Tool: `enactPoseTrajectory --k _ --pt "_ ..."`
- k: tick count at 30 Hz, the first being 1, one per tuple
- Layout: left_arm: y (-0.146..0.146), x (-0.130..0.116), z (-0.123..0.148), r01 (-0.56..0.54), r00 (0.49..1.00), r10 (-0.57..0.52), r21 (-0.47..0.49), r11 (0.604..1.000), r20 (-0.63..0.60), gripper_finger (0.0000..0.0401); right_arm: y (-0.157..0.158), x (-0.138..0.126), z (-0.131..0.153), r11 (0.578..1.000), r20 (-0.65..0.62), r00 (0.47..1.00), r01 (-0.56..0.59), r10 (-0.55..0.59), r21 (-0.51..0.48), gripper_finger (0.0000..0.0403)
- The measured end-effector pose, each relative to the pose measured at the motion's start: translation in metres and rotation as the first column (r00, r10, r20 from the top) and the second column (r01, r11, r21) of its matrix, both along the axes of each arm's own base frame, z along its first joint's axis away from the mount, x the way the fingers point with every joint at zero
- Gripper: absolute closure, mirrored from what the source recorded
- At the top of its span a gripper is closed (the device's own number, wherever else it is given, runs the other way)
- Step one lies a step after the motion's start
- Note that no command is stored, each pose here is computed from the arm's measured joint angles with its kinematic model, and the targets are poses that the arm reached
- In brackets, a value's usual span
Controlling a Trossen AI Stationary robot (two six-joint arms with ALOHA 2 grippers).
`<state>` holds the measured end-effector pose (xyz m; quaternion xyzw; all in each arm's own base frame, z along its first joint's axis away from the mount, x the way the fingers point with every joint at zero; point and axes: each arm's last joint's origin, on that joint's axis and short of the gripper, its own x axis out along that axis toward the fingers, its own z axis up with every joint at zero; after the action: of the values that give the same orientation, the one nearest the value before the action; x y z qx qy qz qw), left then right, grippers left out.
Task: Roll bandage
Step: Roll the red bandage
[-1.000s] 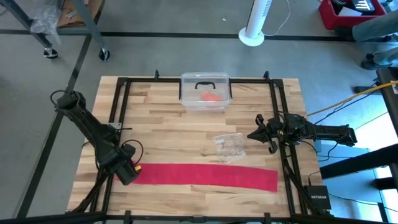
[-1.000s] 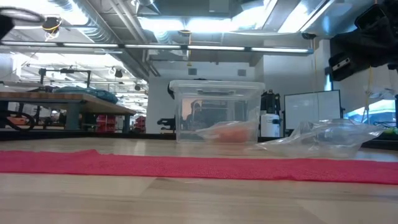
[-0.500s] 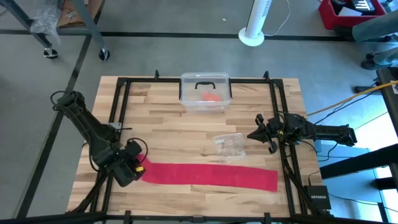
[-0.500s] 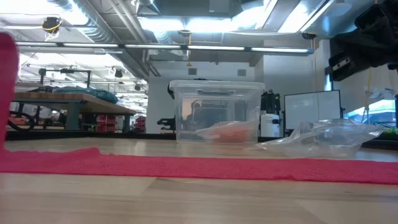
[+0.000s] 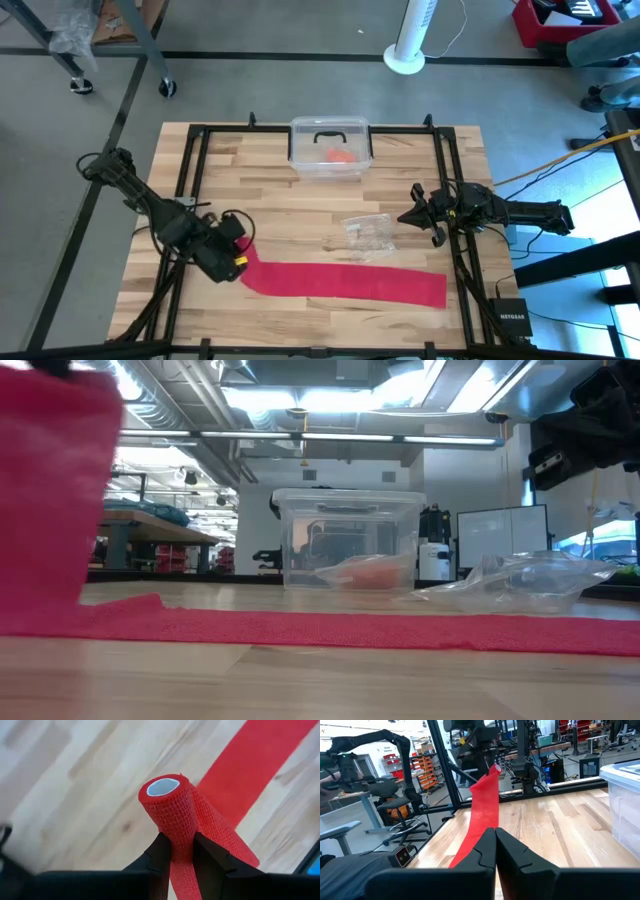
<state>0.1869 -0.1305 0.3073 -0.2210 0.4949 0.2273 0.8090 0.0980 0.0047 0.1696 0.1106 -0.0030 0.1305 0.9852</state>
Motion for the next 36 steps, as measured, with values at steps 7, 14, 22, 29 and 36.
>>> enactPoseTrajectory --k 7,14,22,29,36 --pt "0.010 0.023 0.007 0.094 0.984 -0.109 0.111 0.989 0.138 0.0343 0.000 0.000 0.000 1.000 0.000 1.000 0.000 0.000 0.000 0.0395" --pt "0.019 0.041 0.014 0.130 0.957 -0.170 0.174 0.976 0.236 0.0343 0.000 0.000 0.000 1.000 0.000 1.000 0.000 0.000 0.000 0.0395" --pt "0.031 0.056 0.020 0.126 0.927 -0.209 0.268 0.955 0.310 0.0343 0.000 0.000 0.000 1.000 0.000 1.000 0.000 0.000 0.000 0.0395" --pt "0.043 0.070 0.018 0.090 0.906 -0.200 0.292 0.952 0.373 0.0343 0.000 0.000 0.000 1.000 0.000 1.000 0.000 0.000 0.000 0.0395" --pt "0.050 0.075 0.012 0.065 0.902 -0.184 0.297 0.953 0.391 0.0343 0.000 0.000 0.000 1.000 0.000 1.000 0.000 0.000 0.000 0.0395"
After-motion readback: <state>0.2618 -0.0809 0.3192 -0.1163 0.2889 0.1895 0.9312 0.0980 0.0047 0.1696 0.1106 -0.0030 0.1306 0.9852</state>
